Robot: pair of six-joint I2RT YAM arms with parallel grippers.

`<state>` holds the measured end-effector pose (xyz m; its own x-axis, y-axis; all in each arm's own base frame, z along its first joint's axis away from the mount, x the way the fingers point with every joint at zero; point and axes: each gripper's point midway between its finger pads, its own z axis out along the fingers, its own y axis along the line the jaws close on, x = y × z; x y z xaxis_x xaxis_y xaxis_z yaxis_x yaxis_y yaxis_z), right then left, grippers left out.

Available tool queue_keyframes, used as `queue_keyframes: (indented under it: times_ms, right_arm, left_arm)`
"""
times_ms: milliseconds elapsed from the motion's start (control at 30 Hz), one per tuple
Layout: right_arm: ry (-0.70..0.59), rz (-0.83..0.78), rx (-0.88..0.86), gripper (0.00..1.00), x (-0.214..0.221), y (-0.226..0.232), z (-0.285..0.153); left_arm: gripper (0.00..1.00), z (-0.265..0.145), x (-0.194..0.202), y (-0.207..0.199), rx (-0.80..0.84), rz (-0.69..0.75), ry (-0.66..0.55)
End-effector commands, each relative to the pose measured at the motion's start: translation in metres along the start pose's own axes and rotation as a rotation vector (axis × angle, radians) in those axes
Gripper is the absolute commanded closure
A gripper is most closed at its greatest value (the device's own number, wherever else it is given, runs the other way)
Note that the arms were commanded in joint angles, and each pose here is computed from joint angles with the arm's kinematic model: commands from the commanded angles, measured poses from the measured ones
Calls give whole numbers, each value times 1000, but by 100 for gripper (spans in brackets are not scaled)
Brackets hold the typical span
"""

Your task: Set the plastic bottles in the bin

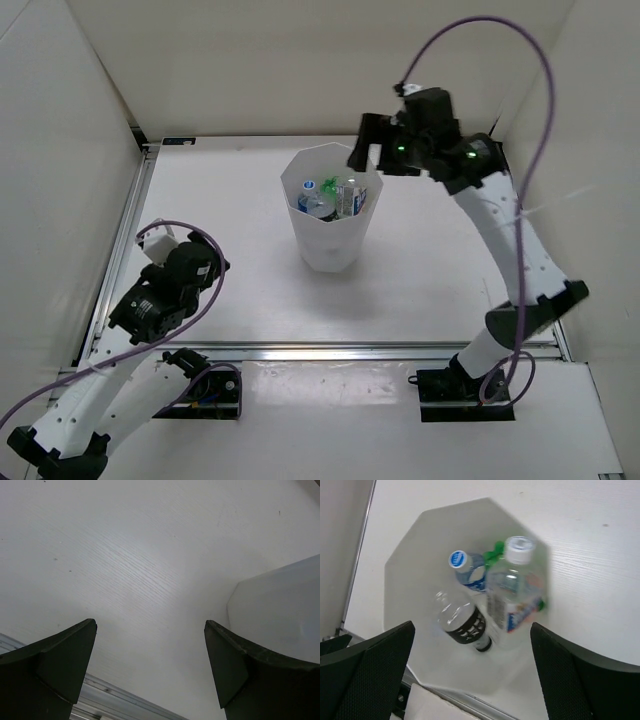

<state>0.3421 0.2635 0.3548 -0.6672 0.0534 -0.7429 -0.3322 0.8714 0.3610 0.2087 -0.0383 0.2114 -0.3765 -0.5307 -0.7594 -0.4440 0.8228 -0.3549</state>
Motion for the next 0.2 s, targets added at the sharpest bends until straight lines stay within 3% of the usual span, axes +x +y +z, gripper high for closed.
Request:
queue_keyframes:
  times_ms: [0,167]
  right_arm:
    - [-100,61,-3,0,-14,-21,-73]
    - [-127,72,161,0,9,-82,-102]
  left_arm:
    - [0,5,-8,14,-72,-2,-67]
    - [0,8,-27,61,-323,13,-231]
